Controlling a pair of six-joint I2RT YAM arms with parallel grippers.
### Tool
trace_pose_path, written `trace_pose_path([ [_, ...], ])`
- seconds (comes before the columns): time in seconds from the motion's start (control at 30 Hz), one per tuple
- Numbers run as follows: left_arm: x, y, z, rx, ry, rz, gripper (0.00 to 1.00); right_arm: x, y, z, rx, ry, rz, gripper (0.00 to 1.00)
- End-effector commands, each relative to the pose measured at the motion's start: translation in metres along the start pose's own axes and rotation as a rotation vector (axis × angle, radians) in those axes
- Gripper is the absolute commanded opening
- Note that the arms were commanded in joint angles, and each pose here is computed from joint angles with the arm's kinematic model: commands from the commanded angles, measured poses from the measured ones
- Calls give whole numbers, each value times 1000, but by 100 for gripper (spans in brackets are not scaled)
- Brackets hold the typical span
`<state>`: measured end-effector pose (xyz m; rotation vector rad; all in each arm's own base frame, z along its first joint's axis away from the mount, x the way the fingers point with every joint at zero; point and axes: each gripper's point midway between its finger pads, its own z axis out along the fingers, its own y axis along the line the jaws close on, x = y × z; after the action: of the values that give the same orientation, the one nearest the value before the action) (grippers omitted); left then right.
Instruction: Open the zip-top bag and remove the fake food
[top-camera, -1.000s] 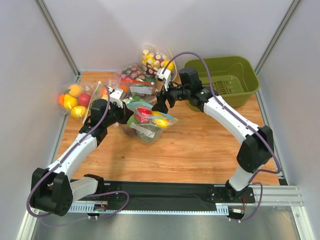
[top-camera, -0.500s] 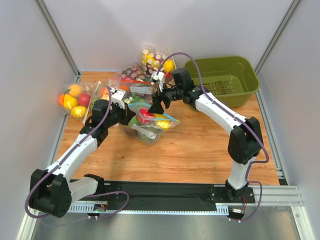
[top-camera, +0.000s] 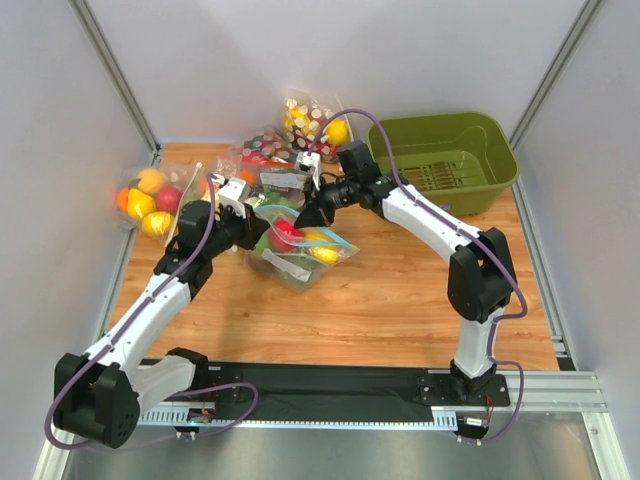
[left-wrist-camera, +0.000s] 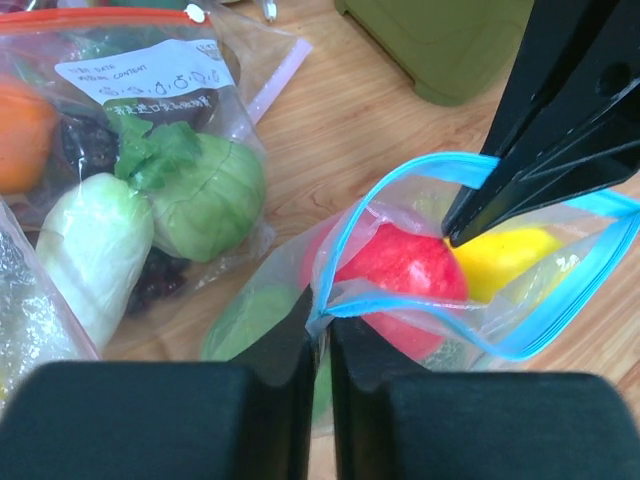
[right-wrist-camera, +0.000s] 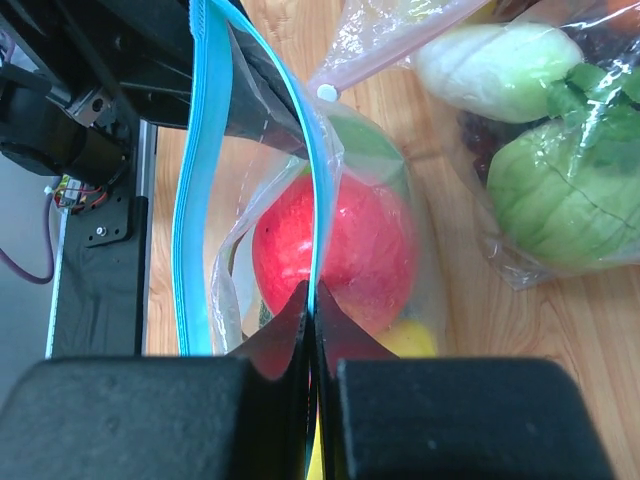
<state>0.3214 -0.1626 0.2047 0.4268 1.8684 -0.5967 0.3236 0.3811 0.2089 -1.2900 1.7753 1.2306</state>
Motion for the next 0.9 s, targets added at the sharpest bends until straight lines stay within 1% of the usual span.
trace_pose_path([
  [0.0, -33, -9, -12, 9, -93, 21, 17, -27, 11, -5, -18, -49, -23, 0],
  [0.03, -34, -10, -14, 8, -96, 18, 27, -33, 11, -7, 2, -63, -28, 0],
  [0.1, -39, -13, -21, 4, -111, 0, 38, -40, 6, -11, 57, -74, -2, 0],
  [0.2, -32, -15, -32, -13, -79, -47, 43, -51, 1, -19, 142, -97, 4, 0],
  [0.37, -24, -19, -55, -58, -42, -144, 47, -60, 3, -26, 203, -124, -16, 0],
  [0.43, -22, -31, -59, -13, -45, -194, 48, -60, 4, -25, 217, -124, -16, 0],
  [0.47, -31, -44, -59, 59, -78, -253, 49, -59, 6, -22, 217, -119, -18, 0],
  [0.53, -29, -57, -57, 132, -95, -325, 50, -59, 6, -20, 225, -113, -26, 0],
  [0.57, -33, -65, -57, 171, -106, -391, 50, -57, 7, -18, 226, -108, -26, 0],
  [0.6, -39, -72, -55, 219, -136, -398, 51, -57, 6, -17, 232, -105, -25, 0],
  [0.63, -39, -76, -53, 236, -137, -410, 51, -57, 6, -18, 235, -103, -26, 0],
  [0.73, -37, -83, -49, 248, -97, -428, 52, -56, 5, -17, 260, -96, -23, 0],
  [0.77, -30, -83, -47, 239, -66, -439, 52, -55, 5, -17, 269, -95, -18, 0],
  [0.8, -33, -84, -46, 236, -66, -439, 52, -55, 2, -18, 289, -94, -14, 0],
  [0.87, -21, -81, -44, 194, -25, -457, 52, -56, 2, -20, 305, -94, -9, 0],
])
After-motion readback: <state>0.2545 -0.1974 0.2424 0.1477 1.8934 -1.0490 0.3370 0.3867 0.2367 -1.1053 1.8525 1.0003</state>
